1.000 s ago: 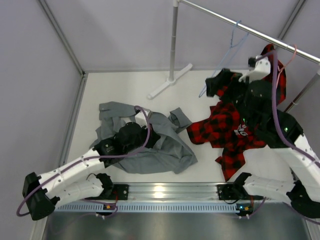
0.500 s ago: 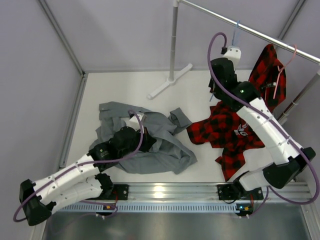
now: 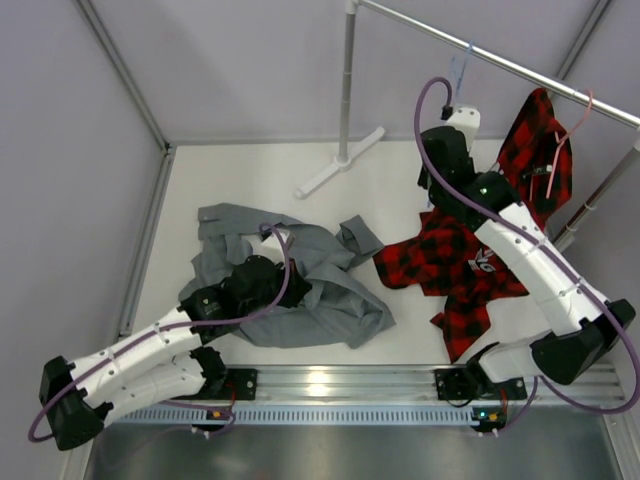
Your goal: Place the shirt on the hanger
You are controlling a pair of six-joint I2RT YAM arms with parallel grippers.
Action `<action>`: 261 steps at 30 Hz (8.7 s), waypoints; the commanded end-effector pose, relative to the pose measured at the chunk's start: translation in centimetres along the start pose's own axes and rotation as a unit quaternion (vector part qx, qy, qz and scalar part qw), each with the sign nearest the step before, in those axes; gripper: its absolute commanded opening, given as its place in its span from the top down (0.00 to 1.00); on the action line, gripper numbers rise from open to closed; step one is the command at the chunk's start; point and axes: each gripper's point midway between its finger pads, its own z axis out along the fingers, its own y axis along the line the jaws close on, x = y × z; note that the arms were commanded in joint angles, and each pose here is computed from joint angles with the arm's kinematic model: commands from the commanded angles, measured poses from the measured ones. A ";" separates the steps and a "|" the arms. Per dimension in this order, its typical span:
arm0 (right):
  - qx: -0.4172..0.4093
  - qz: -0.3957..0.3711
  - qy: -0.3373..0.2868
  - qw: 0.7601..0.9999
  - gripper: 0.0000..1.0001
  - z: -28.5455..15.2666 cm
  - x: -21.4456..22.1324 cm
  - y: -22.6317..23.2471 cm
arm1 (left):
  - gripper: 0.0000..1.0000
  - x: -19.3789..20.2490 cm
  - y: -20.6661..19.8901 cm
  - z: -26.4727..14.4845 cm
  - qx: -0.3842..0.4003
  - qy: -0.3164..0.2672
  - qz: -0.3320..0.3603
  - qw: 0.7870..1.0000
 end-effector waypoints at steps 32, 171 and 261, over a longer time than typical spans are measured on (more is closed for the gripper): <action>-0.135 -0.010 -0.158 0.978 1.00 -7.4 -11.5 0.3 | 1.00 -2.1 -0.5 1.5 -0.032 -0.018 -0.045 0.998; -0.645 0.055 -0.148 0.748 1.00 -22.8 6.0 7.9 | 1.00 -18.3 -20.1 -7.6 0.179 -0.106 0.070 0.976; -0.678 0.027 -0.273 0.682 0.96 -25.9 7.6 5.0 | 1.00 -14.6 -18.8 -10.2 0.350 0.020 0.523 0.777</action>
